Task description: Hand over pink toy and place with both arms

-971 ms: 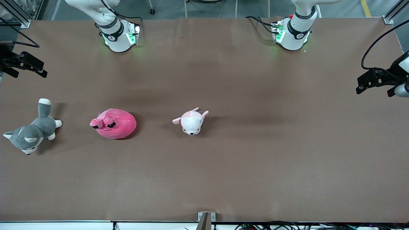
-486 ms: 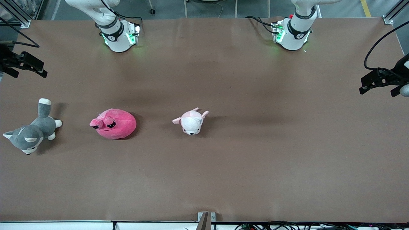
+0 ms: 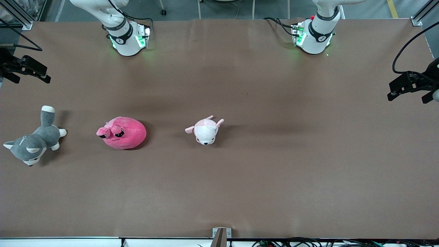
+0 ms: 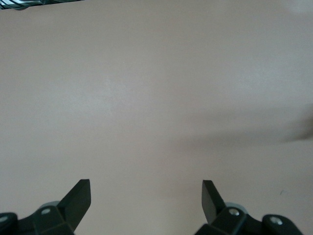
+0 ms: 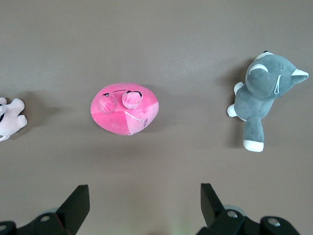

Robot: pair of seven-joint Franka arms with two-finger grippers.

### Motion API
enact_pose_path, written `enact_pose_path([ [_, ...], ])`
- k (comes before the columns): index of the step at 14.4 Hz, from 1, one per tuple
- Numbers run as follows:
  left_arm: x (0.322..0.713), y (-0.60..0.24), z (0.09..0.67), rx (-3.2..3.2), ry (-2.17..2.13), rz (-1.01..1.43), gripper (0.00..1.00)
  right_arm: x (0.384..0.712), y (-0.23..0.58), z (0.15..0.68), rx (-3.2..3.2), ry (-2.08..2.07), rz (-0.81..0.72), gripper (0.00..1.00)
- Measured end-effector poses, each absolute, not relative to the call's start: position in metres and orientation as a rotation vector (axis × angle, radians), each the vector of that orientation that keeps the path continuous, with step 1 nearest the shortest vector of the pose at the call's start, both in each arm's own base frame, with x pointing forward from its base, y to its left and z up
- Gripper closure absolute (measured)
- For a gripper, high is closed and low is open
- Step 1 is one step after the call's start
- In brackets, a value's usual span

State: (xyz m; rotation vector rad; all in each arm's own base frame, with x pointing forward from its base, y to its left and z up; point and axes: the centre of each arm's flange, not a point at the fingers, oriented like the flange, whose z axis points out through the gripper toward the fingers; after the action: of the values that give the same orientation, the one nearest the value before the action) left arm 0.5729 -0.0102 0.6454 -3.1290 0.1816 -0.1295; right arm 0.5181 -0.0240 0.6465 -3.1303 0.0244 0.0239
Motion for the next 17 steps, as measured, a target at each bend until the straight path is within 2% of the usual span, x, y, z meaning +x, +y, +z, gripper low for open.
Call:
enact_pose_path([
  [17, 0.5729, -0.0113, 0.6454, -3.13, 0.184, -0.13, 0.0, 0.5182, -0.0216, 0.6465, -3.159, -0.005, 0.026, 0.0],
])
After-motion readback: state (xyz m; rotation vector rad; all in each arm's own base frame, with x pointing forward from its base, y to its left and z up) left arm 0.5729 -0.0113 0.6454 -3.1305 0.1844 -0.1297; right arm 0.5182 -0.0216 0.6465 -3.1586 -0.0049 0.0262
